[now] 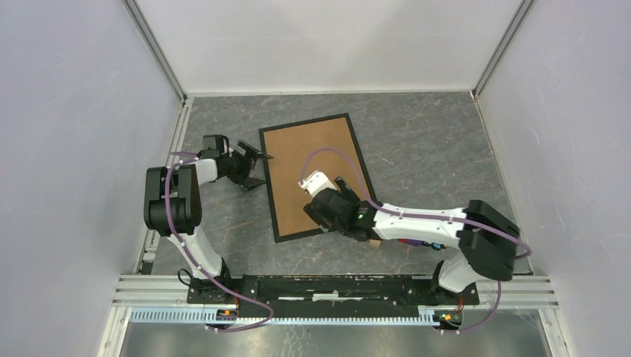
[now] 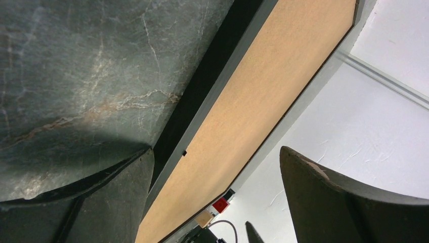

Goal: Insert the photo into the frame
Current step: Adjust the photo frame item on the photo frame, then adjust the photo frame at the center of the board.

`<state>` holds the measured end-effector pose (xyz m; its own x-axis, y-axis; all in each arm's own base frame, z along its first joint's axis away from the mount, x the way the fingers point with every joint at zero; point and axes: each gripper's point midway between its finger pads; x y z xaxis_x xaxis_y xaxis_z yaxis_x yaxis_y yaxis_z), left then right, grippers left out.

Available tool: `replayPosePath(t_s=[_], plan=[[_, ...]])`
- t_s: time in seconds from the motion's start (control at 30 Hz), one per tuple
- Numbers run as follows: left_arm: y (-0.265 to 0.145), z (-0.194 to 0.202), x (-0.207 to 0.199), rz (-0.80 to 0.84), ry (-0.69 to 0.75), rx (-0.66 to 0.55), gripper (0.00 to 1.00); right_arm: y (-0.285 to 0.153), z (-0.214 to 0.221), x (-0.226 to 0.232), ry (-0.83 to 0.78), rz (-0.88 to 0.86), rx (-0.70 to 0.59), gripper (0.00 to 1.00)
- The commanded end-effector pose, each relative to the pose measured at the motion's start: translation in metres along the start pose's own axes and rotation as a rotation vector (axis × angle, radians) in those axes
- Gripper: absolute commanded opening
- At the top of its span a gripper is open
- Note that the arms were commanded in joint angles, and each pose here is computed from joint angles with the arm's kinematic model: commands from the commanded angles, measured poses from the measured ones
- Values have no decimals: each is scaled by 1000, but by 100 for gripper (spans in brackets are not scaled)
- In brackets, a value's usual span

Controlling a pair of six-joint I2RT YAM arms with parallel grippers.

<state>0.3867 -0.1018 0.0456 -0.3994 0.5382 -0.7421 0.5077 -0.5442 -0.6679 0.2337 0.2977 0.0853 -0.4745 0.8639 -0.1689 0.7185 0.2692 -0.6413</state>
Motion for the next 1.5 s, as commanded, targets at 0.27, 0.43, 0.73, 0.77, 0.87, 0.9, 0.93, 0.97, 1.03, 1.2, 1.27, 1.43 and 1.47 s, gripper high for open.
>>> replayPosePath(t_s=[0.27, 0.43, 0.73, 0.77, 0.87, 0.9, 0.93, 0.97, 1.03, 1.2, 1.27, 1.43, 1.47], plan=[[-41, -27, -29, -41, 205, -148, 100, 16, -1, -87, 505, -65, -60, 89], [-64, -24, -61, -51, 383, -231, 100, 19, 10, -125, 587, -41, -55, 89], [-42, 57, -119, 17, 724, -78, 100, 38, 20, -159, 728, -131, -53, 76], [-37, 68, -122, 26, 749, -51, 100, 39, 23, -160, 746, -145, -47, 72], [-26, 102, -128, 33, 835, 39, 100, 45, 35, -159, 792, -177, -29, 66], [-22, 113, -129, 28, 865, 69, 100, 46, 39, -157, 801, -179, -21, 64], [-20, 121, -130, 24, 895, 87, 100, 48, 45, -155, 806, -184, -7, 62], [-18, 130, -131, 16, 925, 106, 100, 49, 47, -151, 814, -200, -1, 60], [-16, 141, -132, -1, 982, 119, 100, 51, 57, -142, 832, -230, 21, 56], [-15, 151, -134, -33, 1058, 109, 100, 48, 79, -126, 874, -275, 58, 46], [-13, 155, -137, -27, 1035, 118, 100, 43, 88, -119, 891, -301, 67, 44], [-1, 177, -147, 66, 905, 137, 100, 29, 95, -93, 922, -409, 68, 43], [3, 181, -147, 76, 886, 134, 100, 27, 96, -90, 922, -418, 71, 43]])
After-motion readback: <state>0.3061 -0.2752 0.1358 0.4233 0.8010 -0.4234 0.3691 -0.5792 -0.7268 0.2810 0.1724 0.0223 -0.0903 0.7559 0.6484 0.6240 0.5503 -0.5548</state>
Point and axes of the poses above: each gripper's point midway between its finger pads, its own y axis out along the fingers, its own x axis along the line the jaws close on, z = x × y, and after that the axes turned 13 degrees about y, right-handed
